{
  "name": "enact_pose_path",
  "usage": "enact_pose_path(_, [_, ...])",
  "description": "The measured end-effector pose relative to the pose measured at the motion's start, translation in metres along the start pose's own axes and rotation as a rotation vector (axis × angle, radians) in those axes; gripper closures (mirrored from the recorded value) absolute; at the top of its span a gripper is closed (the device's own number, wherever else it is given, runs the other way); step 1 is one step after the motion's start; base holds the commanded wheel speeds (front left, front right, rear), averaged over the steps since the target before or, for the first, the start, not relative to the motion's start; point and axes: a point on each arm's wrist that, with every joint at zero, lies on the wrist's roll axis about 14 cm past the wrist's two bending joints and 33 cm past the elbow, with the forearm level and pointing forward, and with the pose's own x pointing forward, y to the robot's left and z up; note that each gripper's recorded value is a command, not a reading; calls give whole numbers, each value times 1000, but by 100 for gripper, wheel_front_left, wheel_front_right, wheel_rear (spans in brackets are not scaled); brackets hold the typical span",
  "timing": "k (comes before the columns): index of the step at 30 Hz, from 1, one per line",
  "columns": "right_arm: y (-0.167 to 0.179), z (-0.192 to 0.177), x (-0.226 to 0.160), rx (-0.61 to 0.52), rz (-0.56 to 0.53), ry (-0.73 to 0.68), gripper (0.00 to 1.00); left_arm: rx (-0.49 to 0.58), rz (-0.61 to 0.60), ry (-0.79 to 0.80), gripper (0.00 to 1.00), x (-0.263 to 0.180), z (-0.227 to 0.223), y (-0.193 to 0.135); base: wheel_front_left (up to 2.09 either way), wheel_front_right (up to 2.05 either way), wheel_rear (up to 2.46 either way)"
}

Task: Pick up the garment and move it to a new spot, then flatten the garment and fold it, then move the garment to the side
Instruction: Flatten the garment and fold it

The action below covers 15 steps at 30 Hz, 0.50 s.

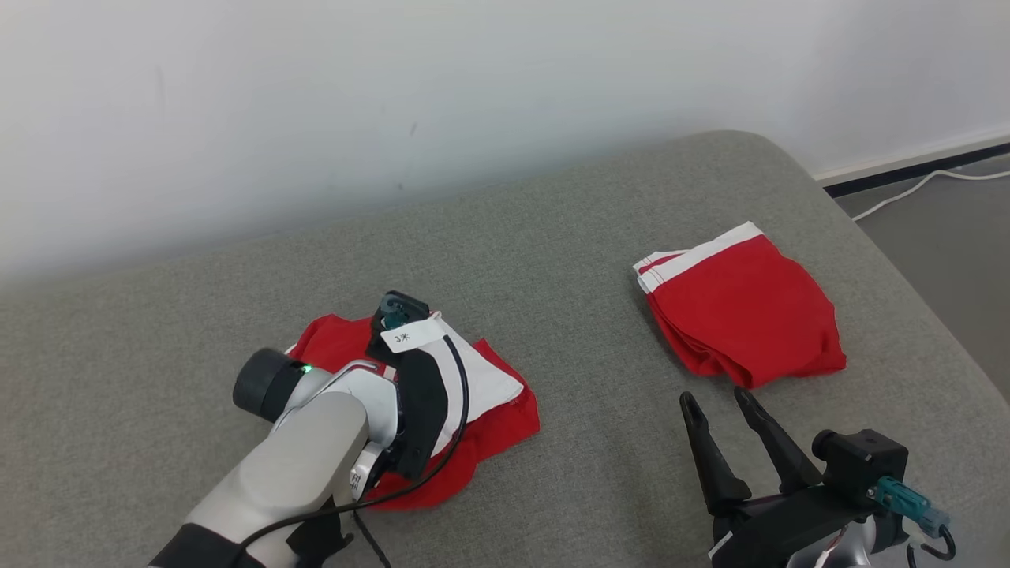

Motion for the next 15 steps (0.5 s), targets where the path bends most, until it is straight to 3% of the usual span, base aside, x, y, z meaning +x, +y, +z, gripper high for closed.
enact_pose_path(10, [7,1,1,1,23,-5,0,-44,18,-89,100,-12,18,8,0,0,0])
enact_pose_path(15, [10,2,4,-2,37,-11,0,-115,30,-316,100,-38,82,22,0,0,0])
